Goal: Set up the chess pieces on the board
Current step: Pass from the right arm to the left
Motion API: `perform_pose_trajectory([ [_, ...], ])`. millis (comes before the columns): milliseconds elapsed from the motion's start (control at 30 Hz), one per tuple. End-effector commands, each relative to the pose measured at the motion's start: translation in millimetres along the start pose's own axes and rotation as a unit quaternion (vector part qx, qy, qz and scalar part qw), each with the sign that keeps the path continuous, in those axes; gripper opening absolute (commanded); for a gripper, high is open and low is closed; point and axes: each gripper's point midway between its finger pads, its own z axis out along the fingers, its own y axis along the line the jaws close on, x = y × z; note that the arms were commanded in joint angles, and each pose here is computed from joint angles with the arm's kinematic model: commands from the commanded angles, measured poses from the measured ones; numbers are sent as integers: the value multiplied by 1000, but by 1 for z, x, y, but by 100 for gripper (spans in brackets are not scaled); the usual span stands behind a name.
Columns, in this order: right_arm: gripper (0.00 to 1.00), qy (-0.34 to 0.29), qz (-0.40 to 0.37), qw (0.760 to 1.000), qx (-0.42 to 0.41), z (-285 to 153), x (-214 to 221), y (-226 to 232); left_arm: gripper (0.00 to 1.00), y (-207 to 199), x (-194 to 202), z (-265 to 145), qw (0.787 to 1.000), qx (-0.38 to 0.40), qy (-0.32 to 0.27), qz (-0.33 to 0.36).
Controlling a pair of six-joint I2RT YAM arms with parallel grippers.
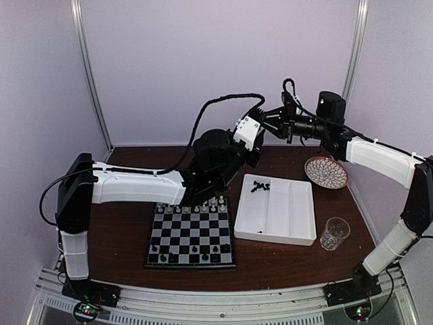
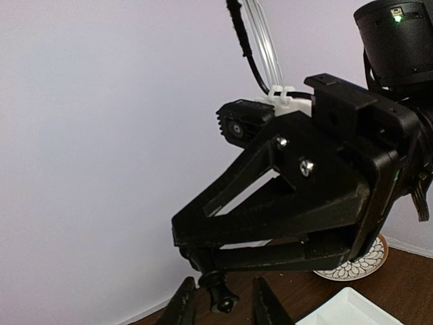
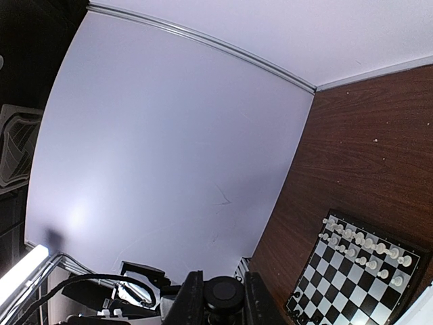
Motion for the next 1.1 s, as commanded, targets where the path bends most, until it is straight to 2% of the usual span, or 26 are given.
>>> perform_pose_trajectory([
  [0,5,-8,-16,1000,-12,-7,-2,12,28,9,-15,6,1000,-17,-23,-12],
  [633,6,-10,-11,1000,-10,-8,-1,8,11,14,-14,5,999,-32,-18,-12],
  [700,11,-11,-14,1000,-9,-10,-2,8,8,18,-17,2,999,-35,-17,-7],
  [900,45,-27,-40,999,-6,-35,-21,8,4,29,-22,-11,999,-14,26,23],
  [1067,52,-34,-75,996,36,-69,-36,-17,2,44,-20,-36,994,30,98,39],
])
